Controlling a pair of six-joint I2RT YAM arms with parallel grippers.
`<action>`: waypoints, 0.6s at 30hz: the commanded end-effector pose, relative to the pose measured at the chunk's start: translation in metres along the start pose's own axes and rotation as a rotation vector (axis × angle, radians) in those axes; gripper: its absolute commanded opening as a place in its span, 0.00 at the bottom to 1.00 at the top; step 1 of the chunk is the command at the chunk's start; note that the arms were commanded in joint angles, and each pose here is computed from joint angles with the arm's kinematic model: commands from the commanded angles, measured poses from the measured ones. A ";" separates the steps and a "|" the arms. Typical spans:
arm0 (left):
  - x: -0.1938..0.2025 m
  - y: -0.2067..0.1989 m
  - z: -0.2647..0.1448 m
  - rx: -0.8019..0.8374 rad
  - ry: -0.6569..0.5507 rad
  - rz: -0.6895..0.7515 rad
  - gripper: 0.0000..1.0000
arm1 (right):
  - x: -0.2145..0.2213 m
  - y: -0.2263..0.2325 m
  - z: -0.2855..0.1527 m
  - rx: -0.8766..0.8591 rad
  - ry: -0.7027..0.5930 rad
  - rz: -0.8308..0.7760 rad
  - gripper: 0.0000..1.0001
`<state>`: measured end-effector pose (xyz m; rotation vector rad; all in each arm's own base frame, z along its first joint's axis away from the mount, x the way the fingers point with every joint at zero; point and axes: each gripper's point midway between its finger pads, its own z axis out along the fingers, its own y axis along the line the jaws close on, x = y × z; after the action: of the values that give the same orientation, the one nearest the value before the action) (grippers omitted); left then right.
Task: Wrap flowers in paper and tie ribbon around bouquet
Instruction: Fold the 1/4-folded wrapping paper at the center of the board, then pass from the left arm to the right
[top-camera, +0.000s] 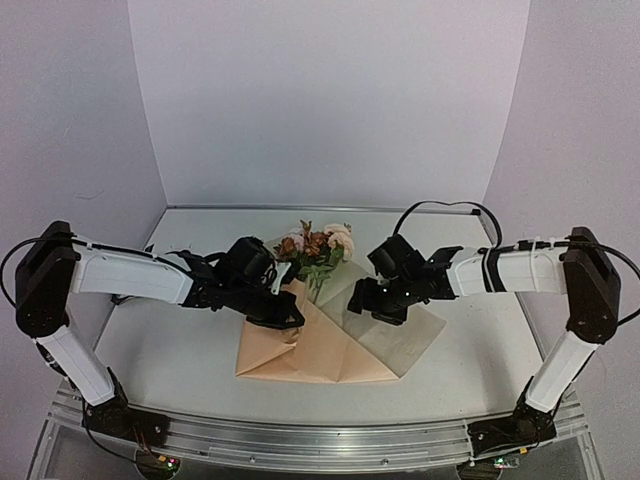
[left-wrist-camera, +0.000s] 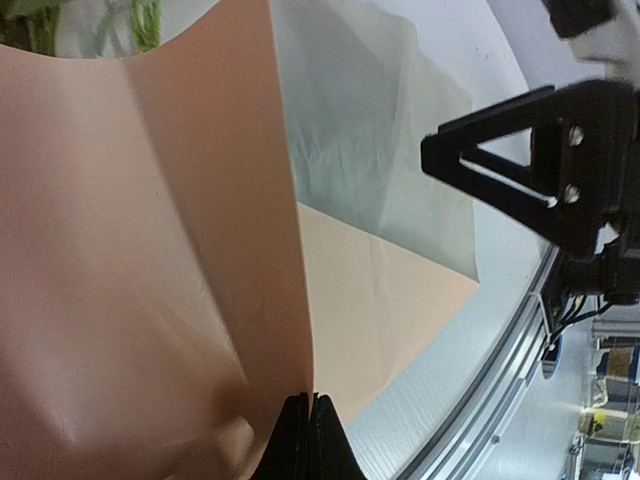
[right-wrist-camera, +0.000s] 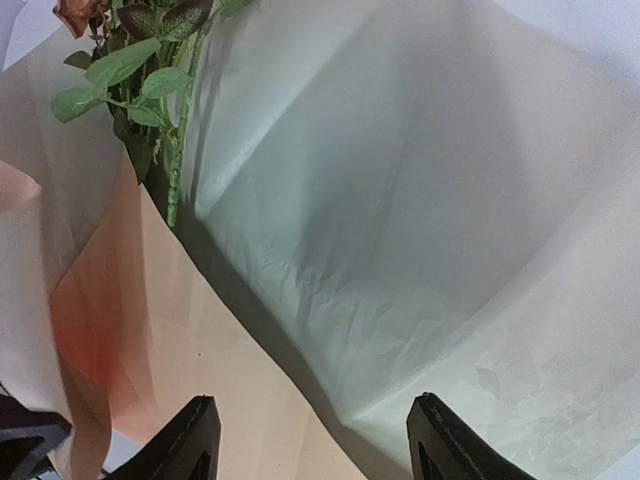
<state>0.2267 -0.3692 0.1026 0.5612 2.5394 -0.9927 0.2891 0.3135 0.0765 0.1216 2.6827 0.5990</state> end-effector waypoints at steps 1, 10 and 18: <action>-0.016 -0.025 0.009 0.048 -0.041 0.107 0.00 | -0.022 0.030 -0.017 -0.141 -0.092 0.052 0.72; -0.013 -0.026 0.007 0.047 -0.035 0.162 0.00 | -0.049 0.121 -0.017 -0.428 -0.045 0.002 0.84; -0.011 -0.028 0.007 0.041 -0.025 0.186 0.00 | -0.041 0.120 0.000 -0.350 0.009 0.015 0.73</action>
<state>0.2213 -0.3834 0.0921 0.7208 2.4914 -0.9497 0.3297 0.4036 0.1361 0.0628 2.5195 1.0552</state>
